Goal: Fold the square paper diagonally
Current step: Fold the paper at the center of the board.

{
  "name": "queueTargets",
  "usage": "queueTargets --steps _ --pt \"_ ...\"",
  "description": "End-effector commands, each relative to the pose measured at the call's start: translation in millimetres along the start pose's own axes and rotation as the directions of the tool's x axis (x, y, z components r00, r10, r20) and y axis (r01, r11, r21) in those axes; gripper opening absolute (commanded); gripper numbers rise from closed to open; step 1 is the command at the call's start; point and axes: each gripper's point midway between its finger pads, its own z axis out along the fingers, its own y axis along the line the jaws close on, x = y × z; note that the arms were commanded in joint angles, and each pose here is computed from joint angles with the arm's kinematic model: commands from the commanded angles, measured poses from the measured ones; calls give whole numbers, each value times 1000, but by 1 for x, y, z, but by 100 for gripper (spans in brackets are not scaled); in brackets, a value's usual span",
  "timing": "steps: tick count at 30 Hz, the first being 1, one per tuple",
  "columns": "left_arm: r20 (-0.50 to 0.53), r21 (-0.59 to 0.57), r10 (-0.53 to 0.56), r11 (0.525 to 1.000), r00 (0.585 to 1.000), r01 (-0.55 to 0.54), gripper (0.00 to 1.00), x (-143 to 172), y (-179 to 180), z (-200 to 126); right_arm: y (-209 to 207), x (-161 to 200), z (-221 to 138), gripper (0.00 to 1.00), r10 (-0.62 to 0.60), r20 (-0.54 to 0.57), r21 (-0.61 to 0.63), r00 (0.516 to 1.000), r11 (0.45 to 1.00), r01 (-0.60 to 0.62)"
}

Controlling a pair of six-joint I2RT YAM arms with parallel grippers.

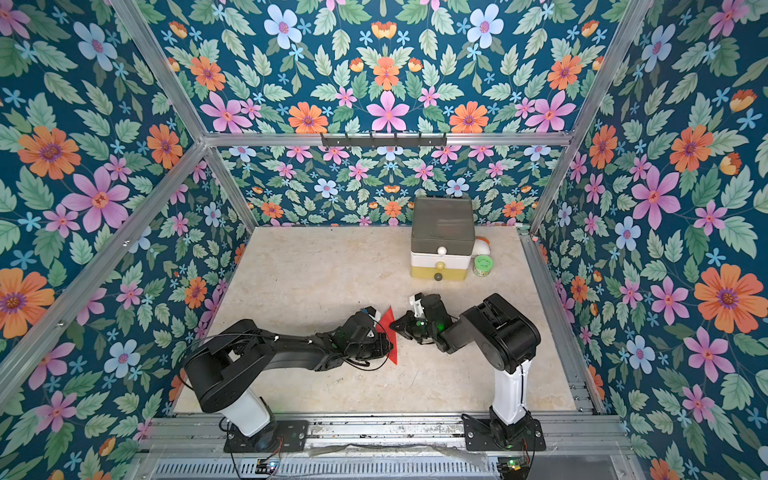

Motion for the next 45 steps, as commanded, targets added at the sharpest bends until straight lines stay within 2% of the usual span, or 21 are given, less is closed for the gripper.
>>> queueTargets --steps 1,9,15,24,35,41,45 --pt "-12 -10 -4 1000 1000 4 0 4 6 1 -60 18 -5 0 107 -14 233 994 967 -101" --pt "-35 41 20 999 999 -18 0 11 -14 -2 -65 21 -6 0 112 -18 245 994 964 -105" --pt "-74 48 24 999 997 -21 0 25 -11 3 -65 21 -5 0 114 -19 241 993 965 -106" --pt "-203 -62 11 998 979 -24 0 69 33 3 -65 21 -6 0 116 -19 243 993 964 -108" --pt "-278 -195 -7 980 960 -50 0 107 80 -21 -62 20 -6 0 113 -27 246 993 964 -103" --pt "-278 -203 -12 978 960 -46 0 109 84 -23 -59 14 -1 0 110 -29 260 994 961 -99" --pt "-209 -160 50 983 977 -85 0 81 51 -36 -61 16 -4 0 114 -25 265 993 959 -104"
